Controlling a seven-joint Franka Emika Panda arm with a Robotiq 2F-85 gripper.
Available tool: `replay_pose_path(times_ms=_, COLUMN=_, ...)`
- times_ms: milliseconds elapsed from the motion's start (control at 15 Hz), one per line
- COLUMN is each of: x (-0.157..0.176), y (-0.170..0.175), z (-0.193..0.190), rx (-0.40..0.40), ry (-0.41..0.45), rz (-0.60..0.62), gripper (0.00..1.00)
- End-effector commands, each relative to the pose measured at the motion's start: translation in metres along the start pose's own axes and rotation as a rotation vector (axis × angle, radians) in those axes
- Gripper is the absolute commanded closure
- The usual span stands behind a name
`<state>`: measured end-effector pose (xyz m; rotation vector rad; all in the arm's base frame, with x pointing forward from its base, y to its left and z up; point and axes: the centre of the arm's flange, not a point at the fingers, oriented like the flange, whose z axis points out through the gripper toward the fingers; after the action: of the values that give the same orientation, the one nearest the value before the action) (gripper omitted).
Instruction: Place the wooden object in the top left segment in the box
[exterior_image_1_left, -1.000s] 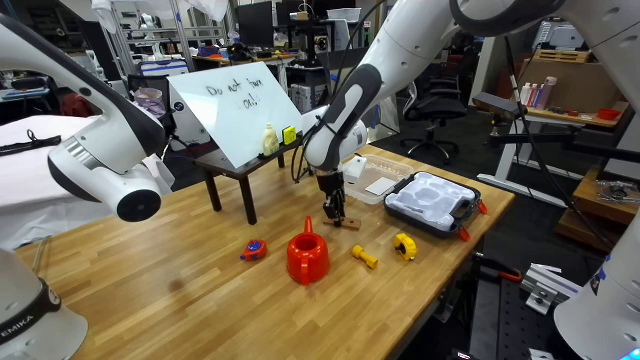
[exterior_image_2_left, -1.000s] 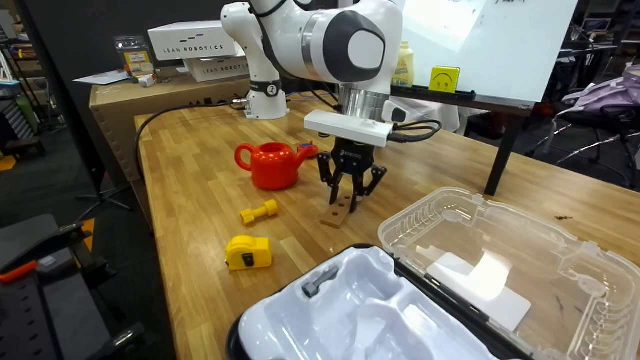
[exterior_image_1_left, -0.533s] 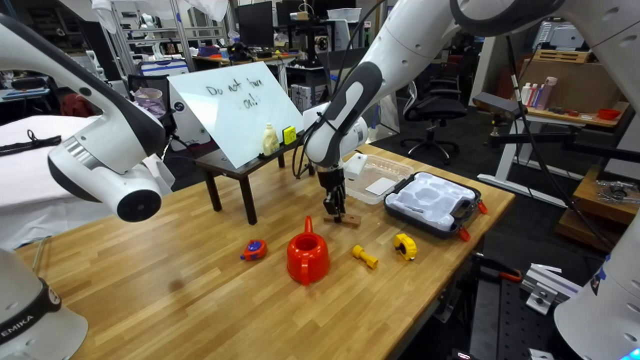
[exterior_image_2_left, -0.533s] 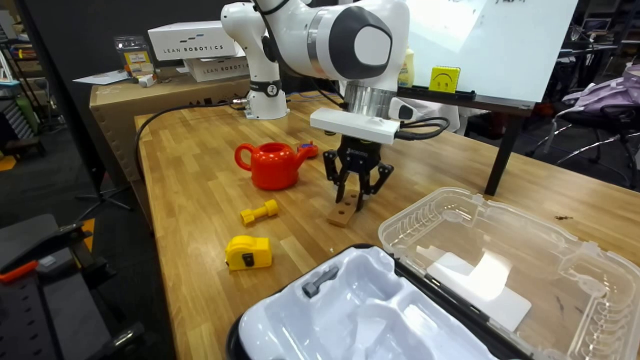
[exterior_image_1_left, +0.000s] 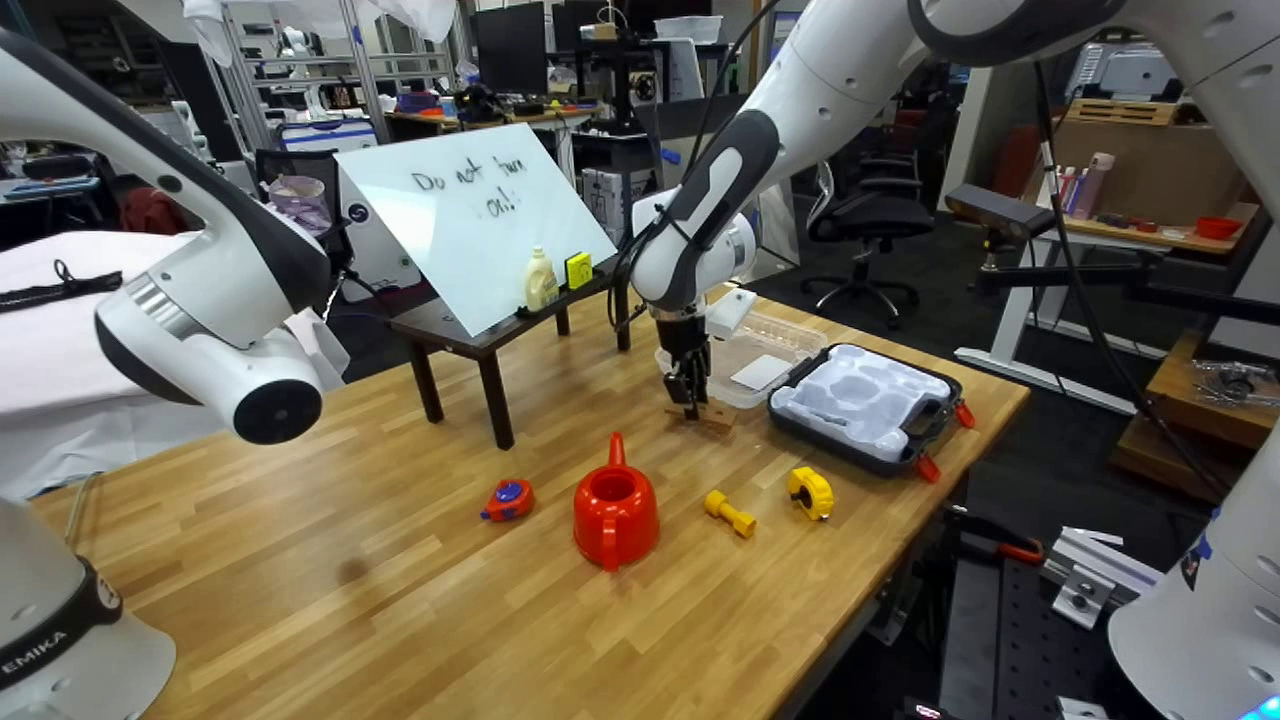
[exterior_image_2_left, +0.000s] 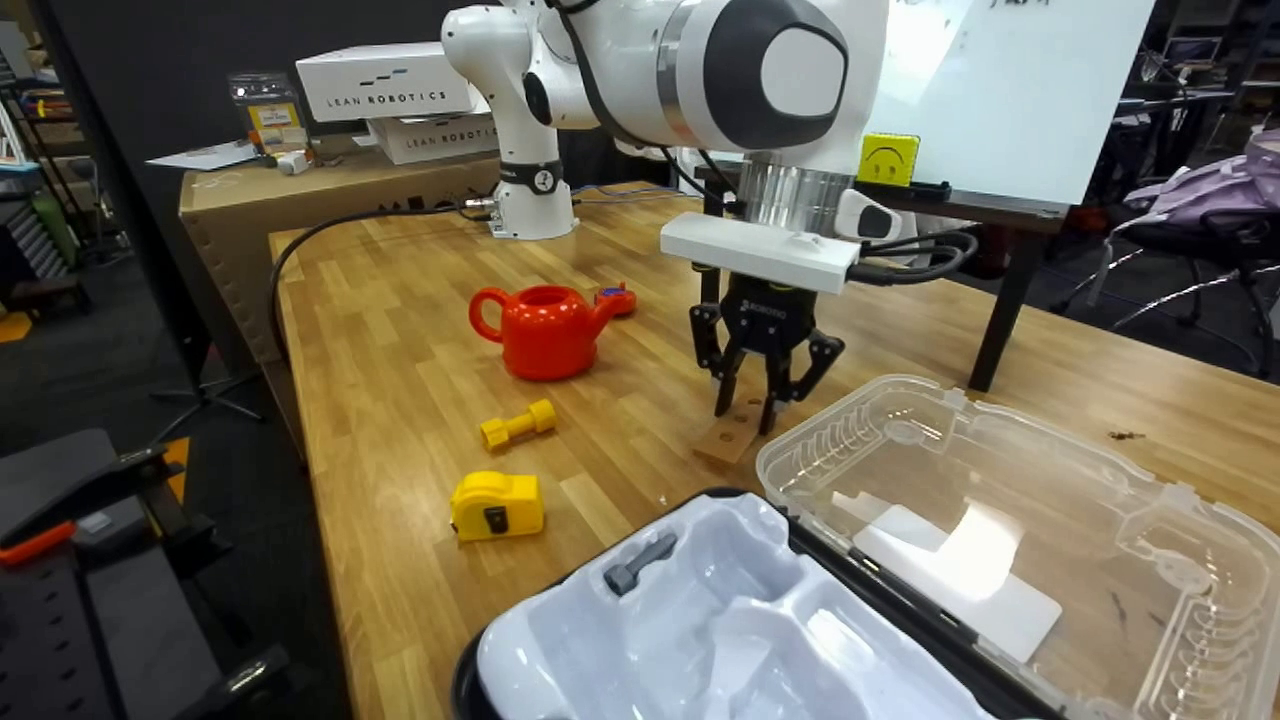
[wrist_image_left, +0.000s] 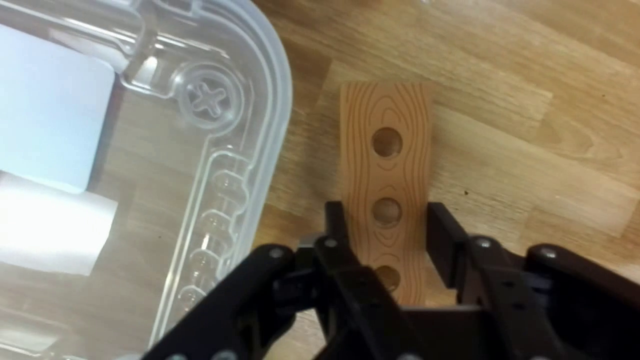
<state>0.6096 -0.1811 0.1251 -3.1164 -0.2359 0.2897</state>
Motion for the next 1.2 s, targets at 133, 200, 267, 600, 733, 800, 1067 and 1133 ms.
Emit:
replay_pose_path(times_ms=133, x=-0.005, y=-0.002, z=-0.023, rx=0.030, ry=0.018, rz=0.019, gripper=0.82)
replay_pose_path(times_ms=200, x=-0.003, y=-0.006, z=-0.026, rx=0.030, ry=0.023, rz=0.011, gripper=0.82)
replay_pose_path(times_ms=267, x=-0.002, y=-0.011, z=-0.029, rx=0.032, ry=0.029, rz=0.006, gripper=0.82)
replay_pose_path(times_ms=600, x=-0.005, y=-0.009, z=-0.043, rx=0.017, ry=0.047, rz=0.044, gripper=0.82)
replay_pose_path(times_ms=733, x=-0.012, y=-0.001, z=-0.048, rx=0.005, ry=0.050, rz=0.064, gripper=0.82)
replay_pose_path(times_ms=800, x=-0.016, y=0.003, z=-0.048, rx=-0.008, ry=0.049, rz=0.082, gripper=0.82)
replay_pose_path(times_ms=1067, x=-0.039, y=0.031, z=-0.049, rx=-0.056, ry=0.041, rz=0.226, gripper=0.82)
replay_pose_path(times_ms=1133, x=-0.045, y=0.038, z=-0.049, rx=-0.058, ry=0.037, rz=0.261, gripper=0.82)
